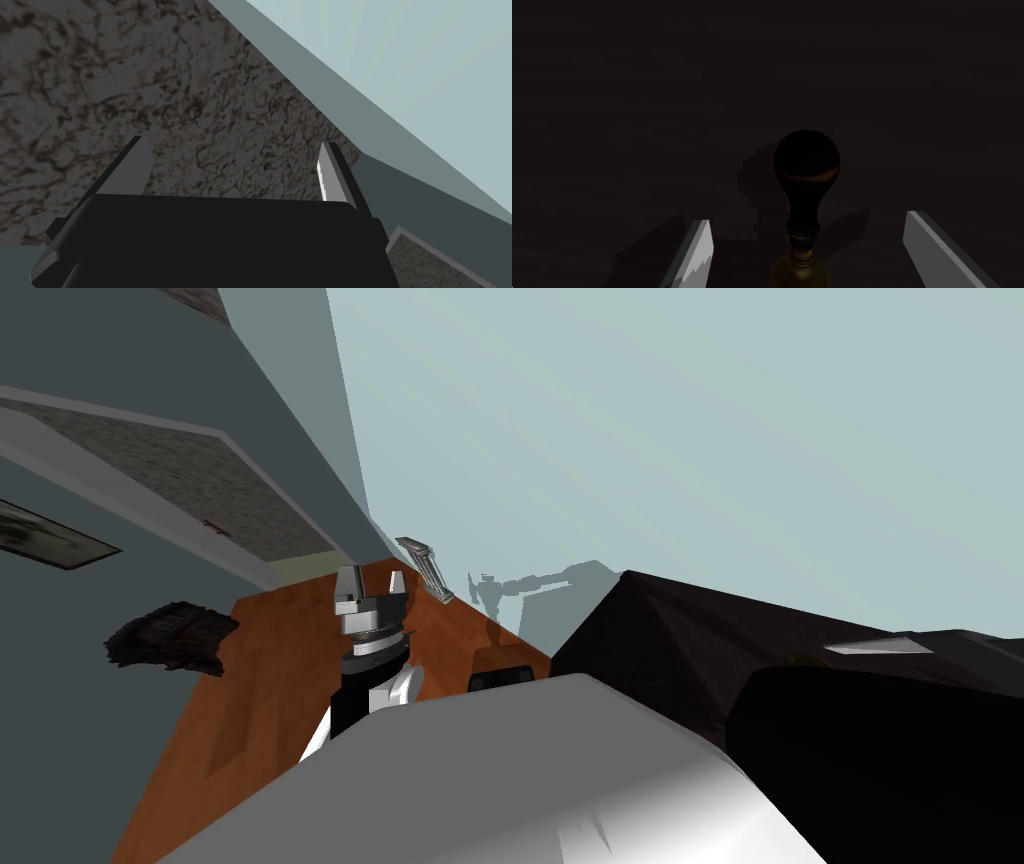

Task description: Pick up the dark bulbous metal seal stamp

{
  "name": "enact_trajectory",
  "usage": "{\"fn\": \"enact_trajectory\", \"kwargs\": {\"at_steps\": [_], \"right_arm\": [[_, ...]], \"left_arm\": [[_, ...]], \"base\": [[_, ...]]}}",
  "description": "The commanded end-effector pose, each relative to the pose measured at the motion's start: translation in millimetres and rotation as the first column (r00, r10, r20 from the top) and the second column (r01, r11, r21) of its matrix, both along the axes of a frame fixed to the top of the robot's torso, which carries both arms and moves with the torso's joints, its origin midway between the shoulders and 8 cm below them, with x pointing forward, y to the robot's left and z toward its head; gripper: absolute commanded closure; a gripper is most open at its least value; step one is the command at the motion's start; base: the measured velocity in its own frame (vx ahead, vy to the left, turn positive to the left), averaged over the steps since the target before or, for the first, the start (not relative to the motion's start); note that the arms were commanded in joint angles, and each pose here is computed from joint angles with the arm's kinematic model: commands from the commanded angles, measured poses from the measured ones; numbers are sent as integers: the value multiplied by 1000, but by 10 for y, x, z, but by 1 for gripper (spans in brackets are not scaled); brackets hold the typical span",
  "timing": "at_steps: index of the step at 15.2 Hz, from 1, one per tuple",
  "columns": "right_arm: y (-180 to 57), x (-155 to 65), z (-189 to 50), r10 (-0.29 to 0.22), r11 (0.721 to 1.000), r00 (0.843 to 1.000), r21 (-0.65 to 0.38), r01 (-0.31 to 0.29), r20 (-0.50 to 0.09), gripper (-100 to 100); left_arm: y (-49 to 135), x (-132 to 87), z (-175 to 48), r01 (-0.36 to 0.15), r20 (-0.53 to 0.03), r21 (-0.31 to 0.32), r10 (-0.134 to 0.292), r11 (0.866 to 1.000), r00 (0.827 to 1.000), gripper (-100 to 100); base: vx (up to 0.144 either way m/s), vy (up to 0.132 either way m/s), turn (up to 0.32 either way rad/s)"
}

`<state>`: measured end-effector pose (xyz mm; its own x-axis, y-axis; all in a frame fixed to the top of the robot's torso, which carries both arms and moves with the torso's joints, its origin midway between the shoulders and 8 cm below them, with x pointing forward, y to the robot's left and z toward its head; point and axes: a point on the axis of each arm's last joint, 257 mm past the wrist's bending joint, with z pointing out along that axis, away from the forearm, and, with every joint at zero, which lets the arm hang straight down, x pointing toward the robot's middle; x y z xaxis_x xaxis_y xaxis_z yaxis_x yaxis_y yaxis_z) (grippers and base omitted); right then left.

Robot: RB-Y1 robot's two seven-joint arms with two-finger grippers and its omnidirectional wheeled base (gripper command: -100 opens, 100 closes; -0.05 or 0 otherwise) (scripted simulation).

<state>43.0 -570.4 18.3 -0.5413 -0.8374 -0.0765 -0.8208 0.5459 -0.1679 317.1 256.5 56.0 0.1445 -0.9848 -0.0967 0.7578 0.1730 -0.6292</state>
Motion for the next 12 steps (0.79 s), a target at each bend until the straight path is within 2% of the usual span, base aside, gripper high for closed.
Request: {"fn": "enact_trajectory", "kwargs": {"at_steps": [1,2,3,4,8,9,11,12], "right_arm": [[-60,6,-111,-1,1000,1000,-3,1,5,-100],[-80,7,-159,0,1000,1000,-3,0,6,-100],[-46,6,-101,0,1000,1000,0,0,3,-100],[-55,10,-113,0,1000,1000,-2,0,4,100],[-59,11,-109,-1,1000,1000,-4,1,6,100],[-8,6,8,0,1000,1000,-3,0,1,100],[26,6,80,0,1000,1000,-3,0,-1,100],[-21,12,37,-1,1000,1000,-5,1,3,100]], "left_arm": [[0,0,0,0,0,0,0,1000,1000,0],[0,0,0,0,0,0,0,1000,1000,0],[0,0,0,0,0,0,0,1000,1000,0],[0,0,0,0,0,0,0,1000,1000,0],[0,0,0,0,0,0,0,1000,1000,0],[0,0,0,0,0,0,0,1000,1000,0],[0,0,0,0,0,0,0,1000,1000,0],[0,0,0,0,0,0,0,1000,1000,0]], "base": [[-7,34,2],[-4,37,-1],[-1,21,-3],[0,7,-2],[0,0,0],[4,-12,-5],[5,-31,-2],[2,-23,1]]}}
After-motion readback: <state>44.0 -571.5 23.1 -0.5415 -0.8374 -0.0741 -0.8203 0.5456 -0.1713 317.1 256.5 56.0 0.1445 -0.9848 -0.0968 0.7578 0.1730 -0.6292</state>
